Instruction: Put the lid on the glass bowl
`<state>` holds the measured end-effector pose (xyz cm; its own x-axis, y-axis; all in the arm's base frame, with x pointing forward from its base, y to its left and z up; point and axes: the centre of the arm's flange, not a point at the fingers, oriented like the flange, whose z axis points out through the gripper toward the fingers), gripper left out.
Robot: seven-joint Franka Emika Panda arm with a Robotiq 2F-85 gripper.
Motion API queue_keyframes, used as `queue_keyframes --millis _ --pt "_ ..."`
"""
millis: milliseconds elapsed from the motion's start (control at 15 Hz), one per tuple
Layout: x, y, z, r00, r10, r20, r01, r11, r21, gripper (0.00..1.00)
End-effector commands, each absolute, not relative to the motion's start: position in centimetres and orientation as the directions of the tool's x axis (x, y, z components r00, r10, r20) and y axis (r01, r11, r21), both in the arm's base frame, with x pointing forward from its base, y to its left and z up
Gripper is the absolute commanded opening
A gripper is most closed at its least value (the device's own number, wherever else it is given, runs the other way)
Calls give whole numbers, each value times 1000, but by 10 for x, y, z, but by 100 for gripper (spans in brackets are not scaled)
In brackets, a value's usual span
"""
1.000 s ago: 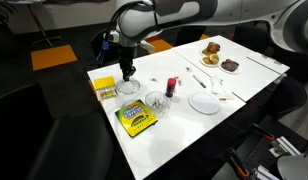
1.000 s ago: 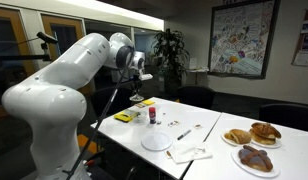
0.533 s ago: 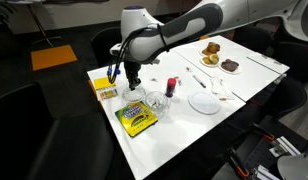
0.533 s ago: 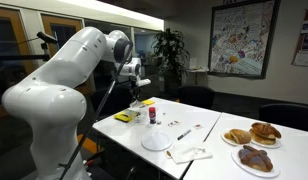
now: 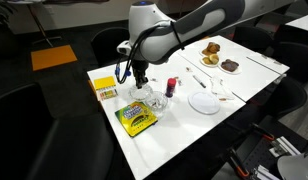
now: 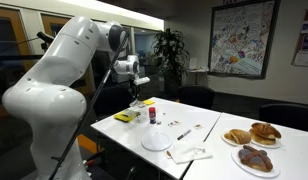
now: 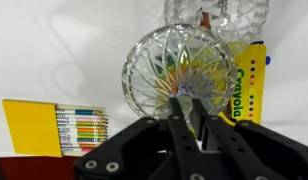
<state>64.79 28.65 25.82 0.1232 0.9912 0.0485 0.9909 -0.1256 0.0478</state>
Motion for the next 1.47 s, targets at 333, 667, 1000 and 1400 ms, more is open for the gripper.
queue_keyframes --millis 333,667,1000,1400 --pt "644 278 271 138 989 60 988 -141 62 16" --pt "640 274 271 156 986 54 985 -160 61 4" --pt "628 270 268 188 981 52 980 -191 59 4" --pt "605 275 255 221 975 26 974 -222 39 4"
